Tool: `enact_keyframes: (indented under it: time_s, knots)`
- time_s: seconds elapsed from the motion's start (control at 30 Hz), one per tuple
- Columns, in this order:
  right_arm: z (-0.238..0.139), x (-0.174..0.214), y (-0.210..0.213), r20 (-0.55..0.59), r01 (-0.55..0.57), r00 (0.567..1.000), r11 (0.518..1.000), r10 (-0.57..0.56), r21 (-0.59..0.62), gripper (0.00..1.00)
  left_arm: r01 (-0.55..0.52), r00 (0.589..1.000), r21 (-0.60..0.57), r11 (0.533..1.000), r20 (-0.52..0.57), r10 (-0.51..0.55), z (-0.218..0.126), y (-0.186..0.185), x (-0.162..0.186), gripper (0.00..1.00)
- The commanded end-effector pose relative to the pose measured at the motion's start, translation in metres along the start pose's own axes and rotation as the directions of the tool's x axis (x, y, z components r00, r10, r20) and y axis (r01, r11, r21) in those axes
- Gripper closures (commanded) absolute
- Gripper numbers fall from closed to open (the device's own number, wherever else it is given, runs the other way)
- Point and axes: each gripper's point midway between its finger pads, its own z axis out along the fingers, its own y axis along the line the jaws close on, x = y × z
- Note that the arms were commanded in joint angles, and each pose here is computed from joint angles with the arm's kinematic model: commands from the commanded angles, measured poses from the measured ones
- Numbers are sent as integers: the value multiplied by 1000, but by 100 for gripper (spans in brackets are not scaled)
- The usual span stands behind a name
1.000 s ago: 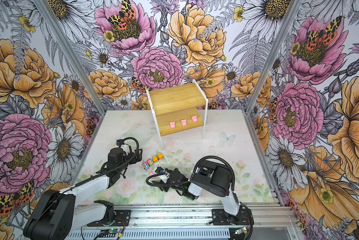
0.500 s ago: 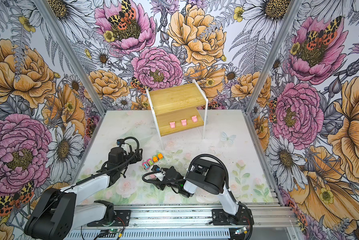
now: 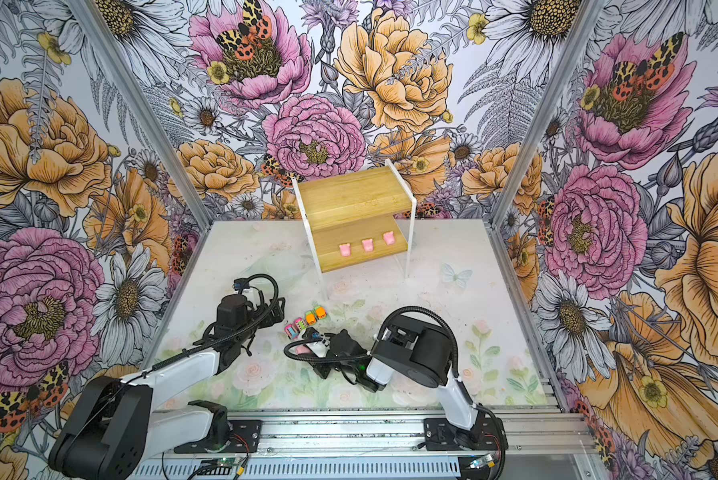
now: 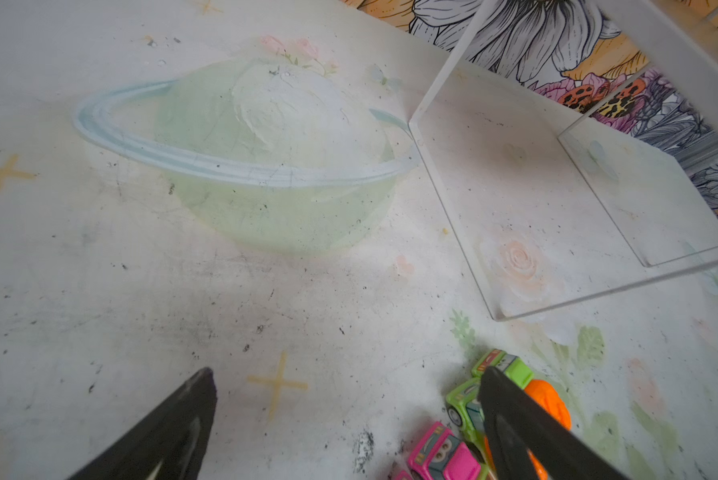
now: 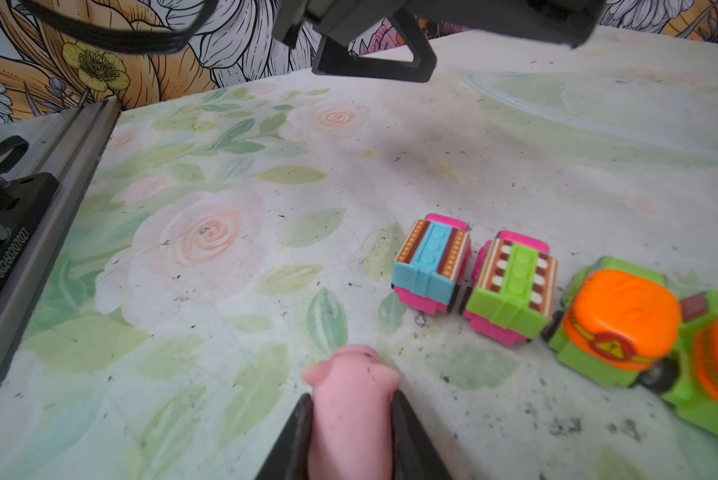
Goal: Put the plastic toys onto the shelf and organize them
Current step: 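Lift the pig and carry it to the lower wooden shelf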
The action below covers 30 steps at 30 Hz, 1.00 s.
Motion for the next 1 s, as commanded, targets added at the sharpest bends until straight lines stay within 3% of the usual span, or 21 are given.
enact_keyframes:
  time_s: [0.0,0.23,0.5,0.7,0.97]
  knots:
    - [-19,-27,-10,74,-37,997,999,35,26,70,12,1000,1,1000,12,-12,1,-1,-8,1]
    - [-67,-70,-63,233,-130,968,980,93,150,70,10,1000,3,1000,10,-10,1,-1,-8,1]
    - [-104,-134,-148,348,-196,936,911,63,362,69,10,1000,6,1000,10,-10,1,-1,-7,1]
    - [-106,-174,-185,376,-223,926,869,46,443,69,10,1000,8,1000,12,-10,0,-2,-7,1]
    - [-97,-193,-203,408,-291,909,835,88,468,68,9,1000,11,1000,10,-9,1,-2,-7,1]
